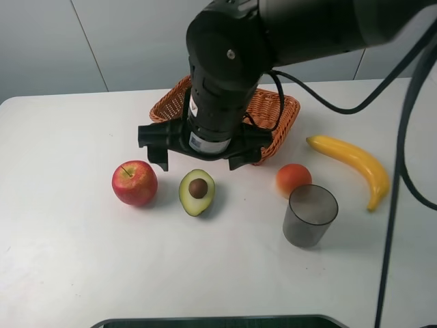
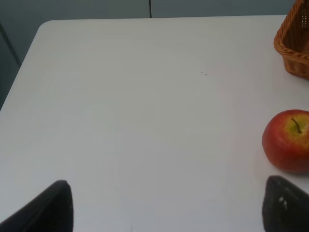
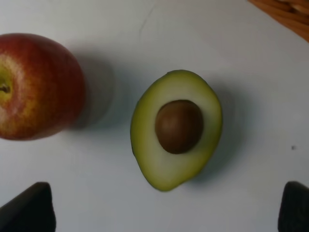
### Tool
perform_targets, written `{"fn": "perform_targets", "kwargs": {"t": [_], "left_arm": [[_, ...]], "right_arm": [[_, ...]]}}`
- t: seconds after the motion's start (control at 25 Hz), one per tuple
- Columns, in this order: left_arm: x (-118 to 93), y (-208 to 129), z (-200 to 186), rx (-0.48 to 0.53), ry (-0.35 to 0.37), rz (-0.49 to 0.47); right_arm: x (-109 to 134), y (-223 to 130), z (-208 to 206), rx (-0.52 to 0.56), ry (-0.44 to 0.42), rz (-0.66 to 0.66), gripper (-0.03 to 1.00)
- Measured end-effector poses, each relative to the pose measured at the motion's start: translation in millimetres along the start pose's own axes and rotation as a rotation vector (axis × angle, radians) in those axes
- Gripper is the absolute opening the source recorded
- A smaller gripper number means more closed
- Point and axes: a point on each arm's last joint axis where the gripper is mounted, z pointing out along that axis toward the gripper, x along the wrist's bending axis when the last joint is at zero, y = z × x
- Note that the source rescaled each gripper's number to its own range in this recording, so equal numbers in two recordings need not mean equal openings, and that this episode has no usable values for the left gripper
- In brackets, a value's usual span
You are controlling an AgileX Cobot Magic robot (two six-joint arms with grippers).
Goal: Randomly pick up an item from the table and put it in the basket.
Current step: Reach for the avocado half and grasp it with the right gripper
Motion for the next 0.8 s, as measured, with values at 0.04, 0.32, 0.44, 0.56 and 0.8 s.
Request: {"fn": "perform_targets", "kwargs": {"t": [0.04, 0.32, 0.44, 0.56, 0.8], "left_arm": [[0.0, 0.0, 0.0, 0.0, 0.0, 0.0], [0.0, 0.0, 0.0, 0.0, 0.0, 0.002], [0.0, 0.0, 0.0, 0.0, 0.0, 0.002], [0.0, 0.0, 0.0, 0.0, 0.0, 0.004], [0.0, 0.0, 0.0, 0.0, 0.0, 0.004]], "right_arm": [[3.6, 0.0, 3.6, -0.004, -0.01, 0.009, 1.0], [23.9, 4.9, 33.0, -0.027, -0.11, 0.048, 1.0], [31.7, 3.8, 45.8, -0.025, -0.138, 0.042, 1.0], [37.7, 0.2, 55.2, -0.018, -0.146, 0.051, 1.0], [34.9, -0.2, 66.6, -0.034, -0.189, 0.102, 1.0]]}}
